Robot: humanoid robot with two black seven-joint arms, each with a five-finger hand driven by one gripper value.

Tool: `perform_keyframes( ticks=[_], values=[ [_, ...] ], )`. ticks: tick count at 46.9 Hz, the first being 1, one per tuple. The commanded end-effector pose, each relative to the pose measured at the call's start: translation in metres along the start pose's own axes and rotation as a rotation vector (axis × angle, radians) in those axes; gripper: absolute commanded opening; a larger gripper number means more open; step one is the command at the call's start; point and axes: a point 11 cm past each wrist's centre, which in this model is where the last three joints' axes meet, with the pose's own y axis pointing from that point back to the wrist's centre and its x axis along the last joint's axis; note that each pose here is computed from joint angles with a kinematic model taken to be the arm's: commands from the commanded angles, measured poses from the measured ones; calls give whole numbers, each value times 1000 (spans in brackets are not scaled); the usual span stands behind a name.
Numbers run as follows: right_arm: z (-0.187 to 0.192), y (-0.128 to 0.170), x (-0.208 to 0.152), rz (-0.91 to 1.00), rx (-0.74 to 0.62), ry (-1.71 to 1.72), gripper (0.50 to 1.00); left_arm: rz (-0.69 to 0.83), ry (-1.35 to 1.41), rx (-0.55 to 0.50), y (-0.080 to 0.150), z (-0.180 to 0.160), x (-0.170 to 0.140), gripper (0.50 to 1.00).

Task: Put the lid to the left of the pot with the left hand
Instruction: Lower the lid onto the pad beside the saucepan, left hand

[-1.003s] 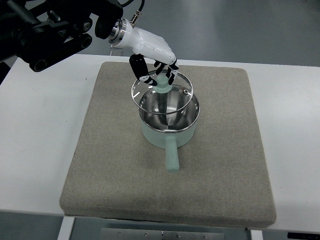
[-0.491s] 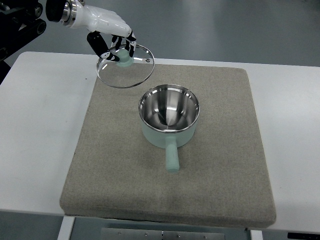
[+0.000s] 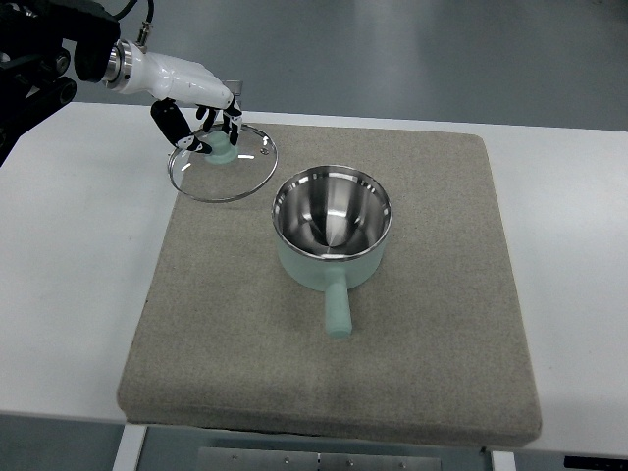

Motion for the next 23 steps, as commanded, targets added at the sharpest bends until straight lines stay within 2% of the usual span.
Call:
perform_keyframes(
  ticks=[1,23],
  values=[
    [0,0,0,0,0,0,924,-6,5,-6,-4,1,-6,500],
    [0,0,0,0,0,0,924,-10,42,28,-10,-14,-42,500]
  ],
)
